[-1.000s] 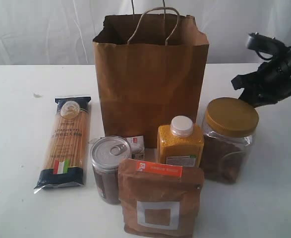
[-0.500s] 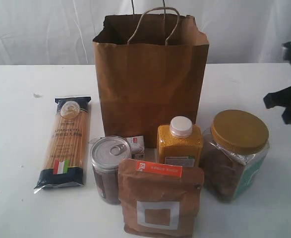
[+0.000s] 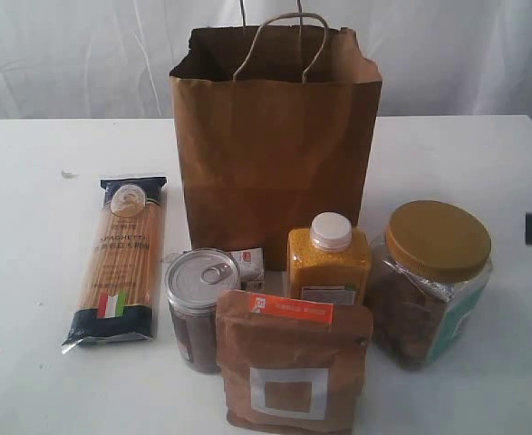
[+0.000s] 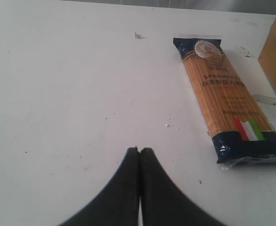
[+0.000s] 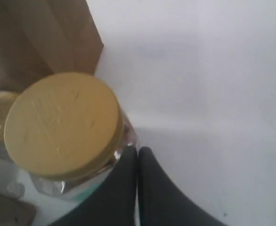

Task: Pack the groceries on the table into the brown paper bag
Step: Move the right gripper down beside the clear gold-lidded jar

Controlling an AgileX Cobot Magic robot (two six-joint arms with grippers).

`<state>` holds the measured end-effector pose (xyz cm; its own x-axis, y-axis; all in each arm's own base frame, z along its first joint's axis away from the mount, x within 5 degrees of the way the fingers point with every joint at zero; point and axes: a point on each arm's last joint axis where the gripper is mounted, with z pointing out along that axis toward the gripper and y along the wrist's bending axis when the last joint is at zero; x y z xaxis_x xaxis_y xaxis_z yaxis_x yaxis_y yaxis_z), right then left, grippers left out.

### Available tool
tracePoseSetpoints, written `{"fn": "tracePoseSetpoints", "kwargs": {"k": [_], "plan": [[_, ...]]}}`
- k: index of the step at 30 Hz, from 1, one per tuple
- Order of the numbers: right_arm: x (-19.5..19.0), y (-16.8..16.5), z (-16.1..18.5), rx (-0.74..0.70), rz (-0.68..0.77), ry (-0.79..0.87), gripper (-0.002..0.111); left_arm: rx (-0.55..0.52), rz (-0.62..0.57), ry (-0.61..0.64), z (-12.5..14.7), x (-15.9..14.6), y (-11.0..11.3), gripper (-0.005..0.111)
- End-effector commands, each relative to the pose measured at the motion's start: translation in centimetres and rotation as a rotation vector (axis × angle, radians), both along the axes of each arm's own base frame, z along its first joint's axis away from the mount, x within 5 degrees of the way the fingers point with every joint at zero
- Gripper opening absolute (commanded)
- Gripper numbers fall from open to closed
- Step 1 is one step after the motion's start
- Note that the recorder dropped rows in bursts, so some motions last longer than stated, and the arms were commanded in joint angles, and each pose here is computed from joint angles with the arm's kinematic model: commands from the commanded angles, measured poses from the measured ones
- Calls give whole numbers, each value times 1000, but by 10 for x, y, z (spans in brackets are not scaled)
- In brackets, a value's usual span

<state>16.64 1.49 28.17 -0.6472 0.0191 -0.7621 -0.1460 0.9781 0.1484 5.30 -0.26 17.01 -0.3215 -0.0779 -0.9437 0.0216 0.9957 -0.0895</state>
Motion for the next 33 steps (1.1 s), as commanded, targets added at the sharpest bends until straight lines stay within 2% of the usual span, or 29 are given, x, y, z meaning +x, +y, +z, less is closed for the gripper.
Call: {"fn": "tracePoseSetpoints", "kwargs": {"k": [1,4,9,12,16,18,23,33], "plan": [[-20,5,-42,88,-19,97,0,0,-6,-7,0,0,0,0],[-25,8,-58,137,-27,145,0,0,-6,-7,0,0,0,0],[-29,15,-63,83,82,149,0,0,-6,-7,0,0,0,0],[-34,23,-67,47,200,194,0,0,-6,-7,0,0,0,0],[-40,37,-78,-33,444,281,0,0,-6,-7,0,0,0,0],[-38,40,-84,-50,482,320,0,0,-6,-7,0,0,0,0],[-28,39,-105,-84,467,452,0,0,-6,-7,0,0,0,0],[-14,35,-113,-130,418,414,2,0,-6,-7,0,0,0,0]]}}
